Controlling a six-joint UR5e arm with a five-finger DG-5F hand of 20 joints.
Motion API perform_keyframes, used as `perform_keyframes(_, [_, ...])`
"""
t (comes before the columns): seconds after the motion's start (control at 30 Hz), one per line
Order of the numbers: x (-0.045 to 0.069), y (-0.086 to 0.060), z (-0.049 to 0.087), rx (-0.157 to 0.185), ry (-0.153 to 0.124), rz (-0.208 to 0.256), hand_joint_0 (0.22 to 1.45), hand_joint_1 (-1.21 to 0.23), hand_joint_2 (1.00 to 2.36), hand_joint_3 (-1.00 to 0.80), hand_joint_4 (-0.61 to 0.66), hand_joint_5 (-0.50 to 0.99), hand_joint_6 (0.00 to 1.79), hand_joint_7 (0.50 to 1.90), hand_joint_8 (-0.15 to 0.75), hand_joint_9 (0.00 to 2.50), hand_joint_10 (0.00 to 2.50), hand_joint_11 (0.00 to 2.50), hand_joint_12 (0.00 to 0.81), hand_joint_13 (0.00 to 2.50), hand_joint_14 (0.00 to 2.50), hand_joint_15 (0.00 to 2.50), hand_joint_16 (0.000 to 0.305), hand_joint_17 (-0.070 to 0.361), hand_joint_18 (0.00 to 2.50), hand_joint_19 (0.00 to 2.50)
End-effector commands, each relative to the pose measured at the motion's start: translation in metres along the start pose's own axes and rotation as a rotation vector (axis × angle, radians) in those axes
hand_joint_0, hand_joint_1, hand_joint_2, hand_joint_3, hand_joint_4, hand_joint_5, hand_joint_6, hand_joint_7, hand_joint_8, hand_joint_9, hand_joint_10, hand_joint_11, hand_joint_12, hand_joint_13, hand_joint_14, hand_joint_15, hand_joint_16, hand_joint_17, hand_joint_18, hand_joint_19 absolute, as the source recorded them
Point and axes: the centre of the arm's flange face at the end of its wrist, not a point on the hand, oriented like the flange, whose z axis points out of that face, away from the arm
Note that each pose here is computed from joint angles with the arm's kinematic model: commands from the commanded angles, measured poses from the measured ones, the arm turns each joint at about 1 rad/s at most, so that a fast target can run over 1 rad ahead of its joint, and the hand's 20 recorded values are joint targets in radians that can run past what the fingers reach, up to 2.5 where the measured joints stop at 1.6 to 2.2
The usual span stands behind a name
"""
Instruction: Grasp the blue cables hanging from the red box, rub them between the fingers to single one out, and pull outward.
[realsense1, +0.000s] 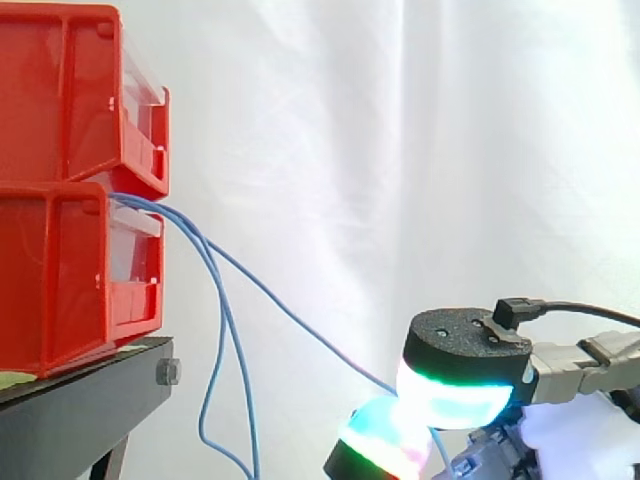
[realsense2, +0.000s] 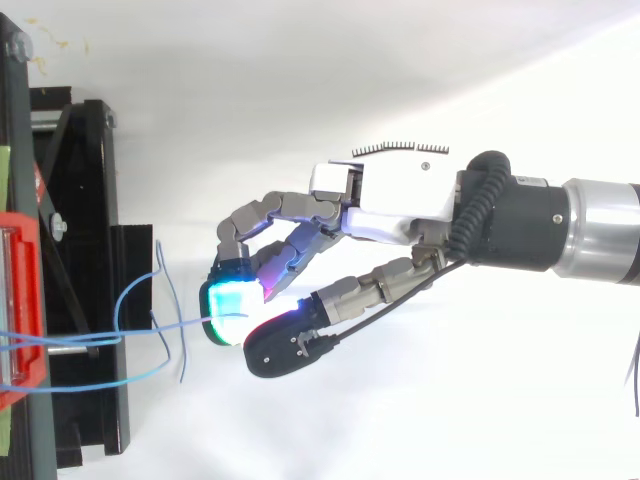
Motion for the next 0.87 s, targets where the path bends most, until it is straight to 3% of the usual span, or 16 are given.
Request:
perform_keyframes(0.0, [0.0000,0.0000,0.0000,0.000,0.000,0.000,0.57,-0.75,1.00,-0.05,0.01,-0.02,0.75,1.17,0.253,0.91,0.00,0.04,0.298,0.58,0.00,0.01,0.049,0.110,0.73,0.30])
perform_keyframes(0.83, [0.0000,0.0000,0.0000,0.000,0.000,0.000,0.57,-0.74,1.01,-0.05,0.02,-0.02,0.75,1.17,0.247,0.90,0.00,0.03,0.289,0.57,0.00,0.01,0.048,0.108,0.72,0.31])
